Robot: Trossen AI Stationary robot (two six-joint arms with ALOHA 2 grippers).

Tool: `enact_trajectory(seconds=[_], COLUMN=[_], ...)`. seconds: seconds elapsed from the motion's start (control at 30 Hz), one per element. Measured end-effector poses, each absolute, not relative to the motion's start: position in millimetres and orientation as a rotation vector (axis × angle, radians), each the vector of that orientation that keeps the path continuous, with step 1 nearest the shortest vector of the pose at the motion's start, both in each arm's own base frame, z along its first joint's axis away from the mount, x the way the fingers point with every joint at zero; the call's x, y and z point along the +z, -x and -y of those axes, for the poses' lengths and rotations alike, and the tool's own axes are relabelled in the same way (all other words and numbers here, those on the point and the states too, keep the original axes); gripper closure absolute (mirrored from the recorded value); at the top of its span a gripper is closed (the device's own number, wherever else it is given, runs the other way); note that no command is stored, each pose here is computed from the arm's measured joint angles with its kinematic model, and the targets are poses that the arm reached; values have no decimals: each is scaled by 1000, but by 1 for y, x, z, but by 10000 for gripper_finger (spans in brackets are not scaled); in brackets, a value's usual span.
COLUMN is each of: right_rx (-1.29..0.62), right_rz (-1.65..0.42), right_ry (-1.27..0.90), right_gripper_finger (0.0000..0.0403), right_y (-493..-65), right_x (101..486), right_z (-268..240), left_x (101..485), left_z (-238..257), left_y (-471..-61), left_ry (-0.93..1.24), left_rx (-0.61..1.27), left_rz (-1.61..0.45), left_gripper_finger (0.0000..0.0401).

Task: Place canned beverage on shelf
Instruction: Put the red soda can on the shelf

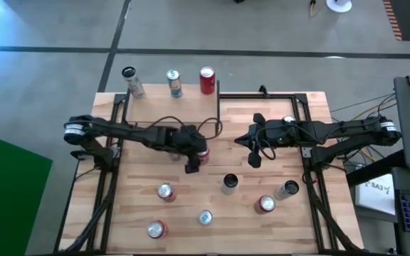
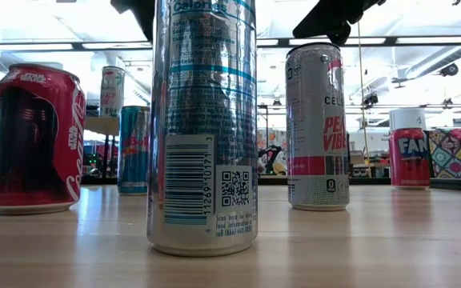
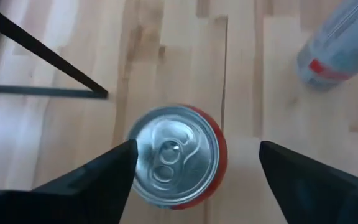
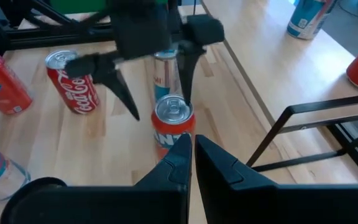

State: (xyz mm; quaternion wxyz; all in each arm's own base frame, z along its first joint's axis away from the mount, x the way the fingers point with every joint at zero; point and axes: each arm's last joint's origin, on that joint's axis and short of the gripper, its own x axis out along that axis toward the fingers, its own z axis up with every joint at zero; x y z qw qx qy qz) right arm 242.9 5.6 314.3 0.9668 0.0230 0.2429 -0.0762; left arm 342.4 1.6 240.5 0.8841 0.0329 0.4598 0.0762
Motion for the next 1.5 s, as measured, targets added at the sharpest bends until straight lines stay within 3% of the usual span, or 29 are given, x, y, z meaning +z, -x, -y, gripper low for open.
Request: enact_trajectory(seconds=[0.4, 0.8, 1.5], right_rx=[-155, -156, -158], right_rz=[-496, -500, -513], right_ry=[-48, -53, -54], right_gripper_finger=[390, 390, 390], right_y=[-243, -242, -242], right_x=[314, 313, 308], right_z=[-6, -6, -6], left_x=[234, 255, 218], left_z=[-6, -13, -23], left_y=[-348, -348, -356], left_ry=[-65, -122, -86], left_rx=[206, 210, 182], left_rz=[-952, -950, -1033], left_gripper_finger=[66, 66, 73])
